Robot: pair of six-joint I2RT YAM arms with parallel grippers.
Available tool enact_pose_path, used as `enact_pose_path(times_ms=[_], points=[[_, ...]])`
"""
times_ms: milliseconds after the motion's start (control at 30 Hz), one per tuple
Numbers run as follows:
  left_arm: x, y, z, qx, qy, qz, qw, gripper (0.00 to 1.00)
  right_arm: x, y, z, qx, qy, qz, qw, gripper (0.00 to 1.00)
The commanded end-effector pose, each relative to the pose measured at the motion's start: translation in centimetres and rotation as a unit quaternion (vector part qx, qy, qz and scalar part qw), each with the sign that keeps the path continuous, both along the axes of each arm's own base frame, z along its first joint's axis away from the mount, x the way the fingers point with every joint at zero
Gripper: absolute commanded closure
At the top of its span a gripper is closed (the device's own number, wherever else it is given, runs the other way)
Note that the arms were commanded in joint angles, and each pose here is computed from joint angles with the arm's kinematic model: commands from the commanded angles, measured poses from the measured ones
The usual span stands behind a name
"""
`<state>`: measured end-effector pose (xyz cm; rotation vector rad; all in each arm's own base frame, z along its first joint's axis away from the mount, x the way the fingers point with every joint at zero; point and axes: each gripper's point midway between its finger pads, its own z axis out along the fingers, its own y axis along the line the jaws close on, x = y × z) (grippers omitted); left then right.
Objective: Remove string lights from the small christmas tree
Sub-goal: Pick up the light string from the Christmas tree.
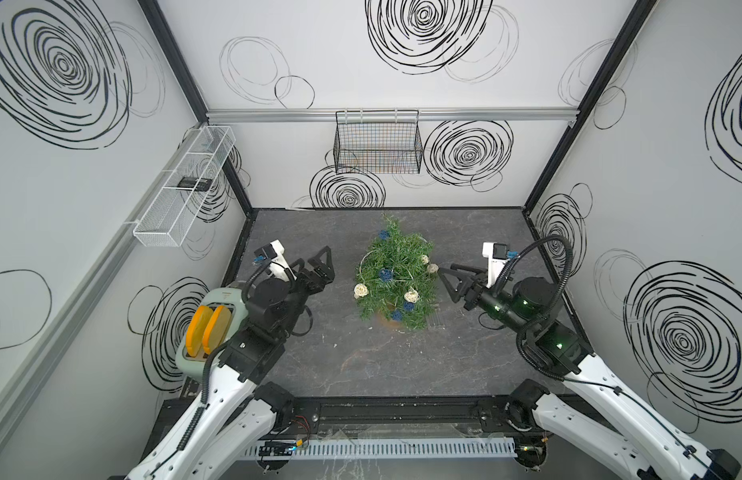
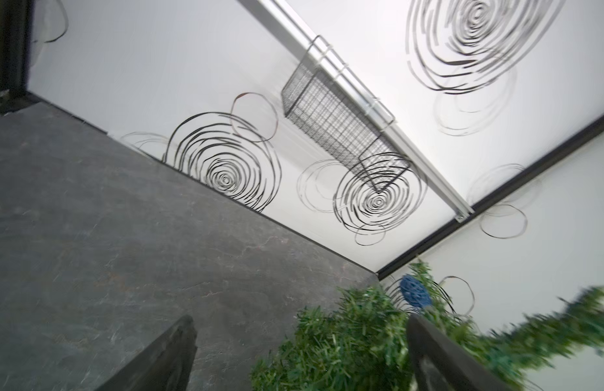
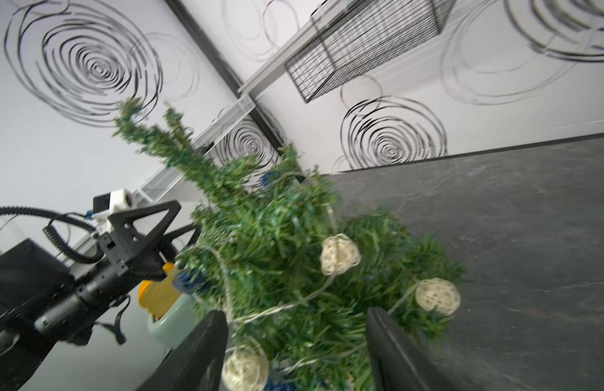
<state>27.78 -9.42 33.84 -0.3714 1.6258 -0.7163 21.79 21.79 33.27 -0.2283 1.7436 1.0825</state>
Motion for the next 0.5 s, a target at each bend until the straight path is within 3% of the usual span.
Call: enact_pose_path(times_ms=[0, 200, 467], points=[[-1.5, -1.5, 1.8, 0.013, -0.05, -0.06, 0.997, 0.04, -3.0, 2.2, -1.0, -0.052, 0.007, 0.067, 0.996, 0.32], [-2.2, -1.9, 0.1, 0.006, -0.034, -0.082, 0.996, 0.04, -5.9, 5.4, -3.0, -0.094, 0.027, 0.08, 0.992, 0.34], [-2.0, -2.6, -1.7, 0.006, -0.012, -0.098, 0.995, 0.03, -5.2, 6.3, -3.2, -0.102, 0.023, 0.018, 0.994, 0.41]])
